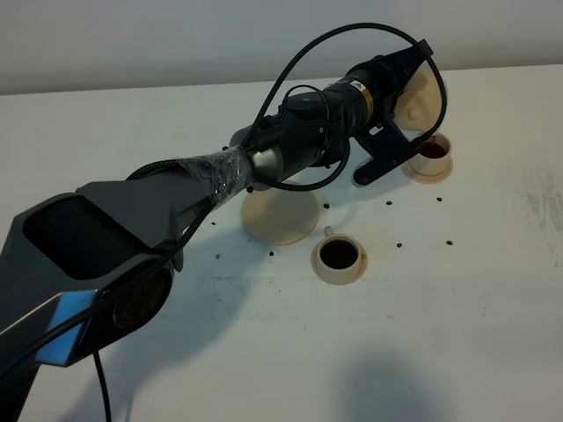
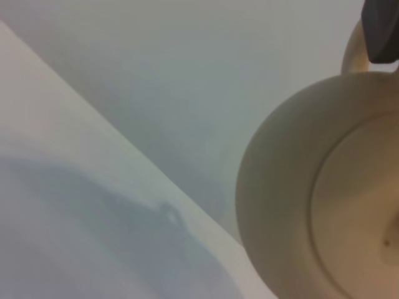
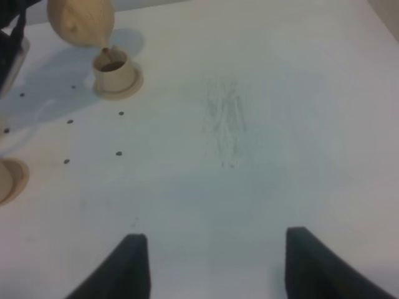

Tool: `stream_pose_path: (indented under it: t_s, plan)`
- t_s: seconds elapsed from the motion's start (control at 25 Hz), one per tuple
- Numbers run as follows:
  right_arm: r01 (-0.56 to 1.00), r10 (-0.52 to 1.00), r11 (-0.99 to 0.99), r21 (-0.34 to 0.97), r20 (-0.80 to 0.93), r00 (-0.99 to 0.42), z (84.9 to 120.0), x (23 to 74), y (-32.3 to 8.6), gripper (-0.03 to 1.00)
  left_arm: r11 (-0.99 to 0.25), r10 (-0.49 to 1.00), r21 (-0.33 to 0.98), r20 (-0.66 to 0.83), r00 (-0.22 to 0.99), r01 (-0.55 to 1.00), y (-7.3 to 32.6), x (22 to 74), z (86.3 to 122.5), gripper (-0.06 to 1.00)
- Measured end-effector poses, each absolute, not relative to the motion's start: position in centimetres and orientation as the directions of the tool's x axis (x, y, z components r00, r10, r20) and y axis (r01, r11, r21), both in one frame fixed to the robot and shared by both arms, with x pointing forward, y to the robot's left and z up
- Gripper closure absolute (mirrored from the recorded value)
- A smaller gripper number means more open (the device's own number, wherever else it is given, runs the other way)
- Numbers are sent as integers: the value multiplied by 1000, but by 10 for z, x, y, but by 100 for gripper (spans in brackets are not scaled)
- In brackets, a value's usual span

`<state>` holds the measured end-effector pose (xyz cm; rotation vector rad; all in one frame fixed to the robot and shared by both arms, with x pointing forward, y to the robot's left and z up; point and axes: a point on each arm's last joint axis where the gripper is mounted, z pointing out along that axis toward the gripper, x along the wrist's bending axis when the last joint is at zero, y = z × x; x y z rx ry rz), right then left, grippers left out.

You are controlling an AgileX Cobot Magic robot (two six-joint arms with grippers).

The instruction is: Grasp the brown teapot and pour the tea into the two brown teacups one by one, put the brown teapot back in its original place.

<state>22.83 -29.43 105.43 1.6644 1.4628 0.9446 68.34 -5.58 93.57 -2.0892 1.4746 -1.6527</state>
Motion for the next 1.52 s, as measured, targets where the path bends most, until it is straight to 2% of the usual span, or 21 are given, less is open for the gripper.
stream_pose_path:
  t_s: [0.24, 1.52]
  plan:
    - [469, 994, -100, 877, 66, 89, 1054, 228, -294, 50, -486, -744, -629, 662, -90, -607, -56, 683, 936, 85]
    - [469, 994, -102, 877, 67, 90, 1054, 228, -294, 50, -450, -758, -659, 639, -132, -603, -57, 683, 937, 85]
